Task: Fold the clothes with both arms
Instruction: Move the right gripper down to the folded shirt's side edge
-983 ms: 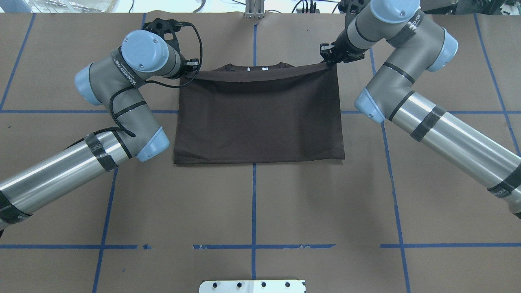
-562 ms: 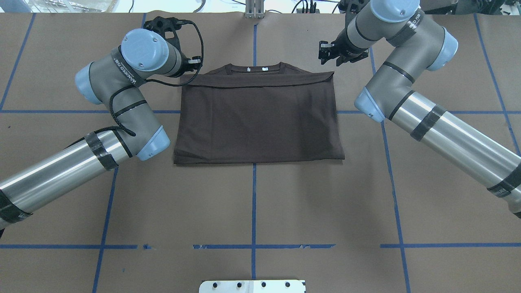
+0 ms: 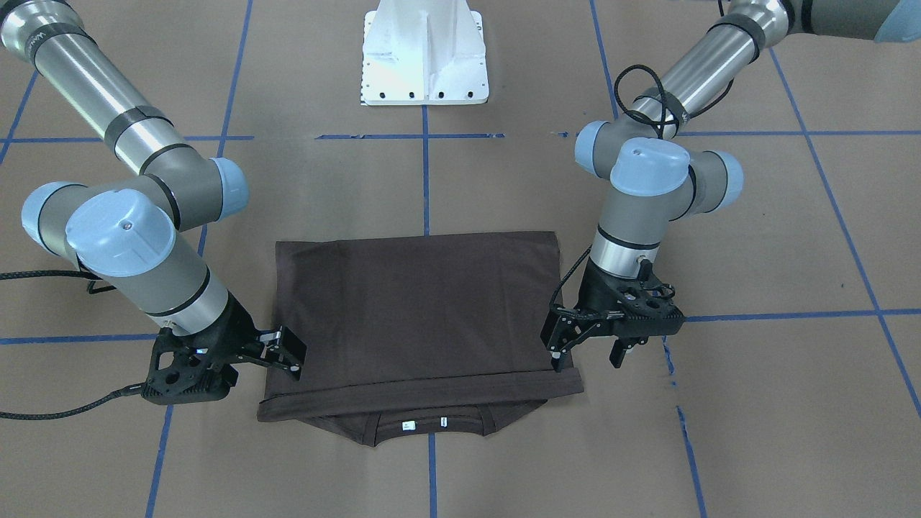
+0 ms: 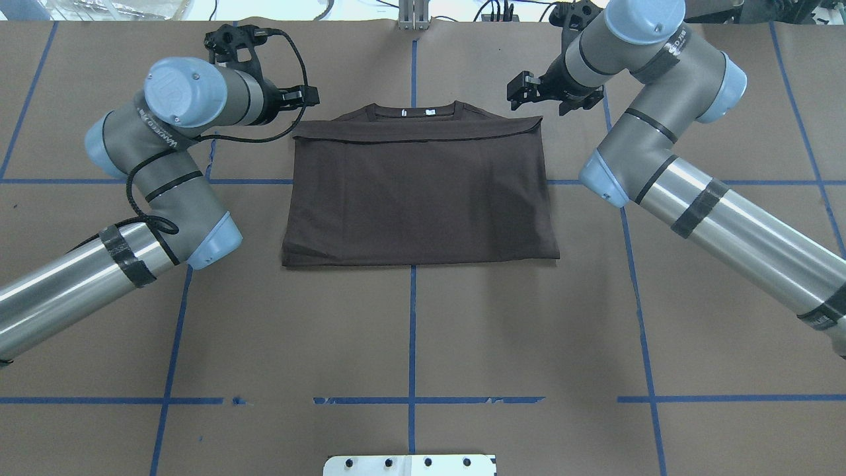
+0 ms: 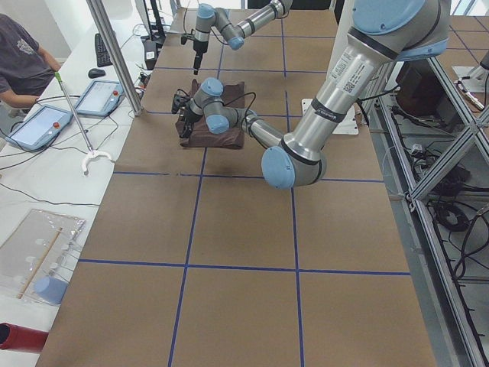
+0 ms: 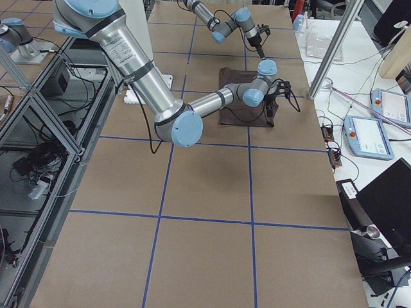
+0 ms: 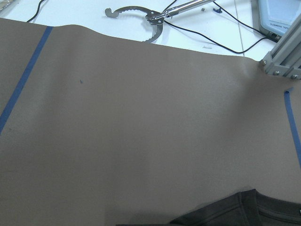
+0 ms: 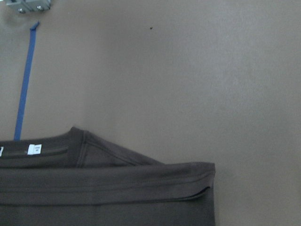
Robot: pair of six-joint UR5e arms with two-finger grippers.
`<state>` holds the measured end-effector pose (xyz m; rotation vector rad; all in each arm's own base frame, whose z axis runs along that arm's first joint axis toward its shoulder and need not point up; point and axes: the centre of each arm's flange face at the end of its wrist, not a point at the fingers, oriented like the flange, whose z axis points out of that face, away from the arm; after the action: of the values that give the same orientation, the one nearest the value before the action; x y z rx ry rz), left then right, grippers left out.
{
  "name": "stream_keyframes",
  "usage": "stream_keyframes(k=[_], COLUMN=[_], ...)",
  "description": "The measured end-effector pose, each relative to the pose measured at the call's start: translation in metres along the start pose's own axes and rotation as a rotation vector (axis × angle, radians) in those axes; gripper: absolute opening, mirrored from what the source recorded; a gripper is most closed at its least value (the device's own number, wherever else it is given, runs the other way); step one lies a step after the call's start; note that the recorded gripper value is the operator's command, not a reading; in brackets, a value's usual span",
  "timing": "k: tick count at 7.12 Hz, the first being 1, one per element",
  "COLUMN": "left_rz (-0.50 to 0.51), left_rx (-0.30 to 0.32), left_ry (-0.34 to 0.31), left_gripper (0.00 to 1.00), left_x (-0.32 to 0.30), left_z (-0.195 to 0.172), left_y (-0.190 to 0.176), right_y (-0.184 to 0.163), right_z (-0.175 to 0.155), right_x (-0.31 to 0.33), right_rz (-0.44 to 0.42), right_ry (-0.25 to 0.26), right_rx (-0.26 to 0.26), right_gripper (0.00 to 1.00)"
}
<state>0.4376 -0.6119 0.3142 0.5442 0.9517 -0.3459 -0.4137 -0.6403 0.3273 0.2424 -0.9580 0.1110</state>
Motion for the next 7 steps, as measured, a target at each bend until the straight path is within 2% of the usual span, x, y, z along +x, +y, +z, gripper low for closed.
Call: stream_keyframes(k=[2, 5, 6, 7], left_rz=[0.006, 0.006, 0.005, 0.005], left_rx=[0.012, 0.003, 0.0, -0.001], left_ry=[0.036, 0.051, 0.057, 0.06], left_gripper=[1.0, 1.0, 1.0, 1.0], left_x=[-0.009, -0.022, -0.023, -0.023], left_z=[-0.017, -0.035, -0.038, -0.04], left_y=[0.003, 0.012, 0.013, 0.013], right_y=[0.067, 0.146, 0.162, 0.175], right_z=[-0.001, 0.005, 0.012, 0.02], right_x=[0.013, 0.036, 0.029, 0.023], right_rz=[0.007, 0.078, 0.1, 0.106], right_ry=[-0.035, -0.031, -0.024, -0.016], right_rx=[-0.073, -0.163, -0.174, -0.18], right_gripper=[1.0, 0.99, 0.88, 0.44])
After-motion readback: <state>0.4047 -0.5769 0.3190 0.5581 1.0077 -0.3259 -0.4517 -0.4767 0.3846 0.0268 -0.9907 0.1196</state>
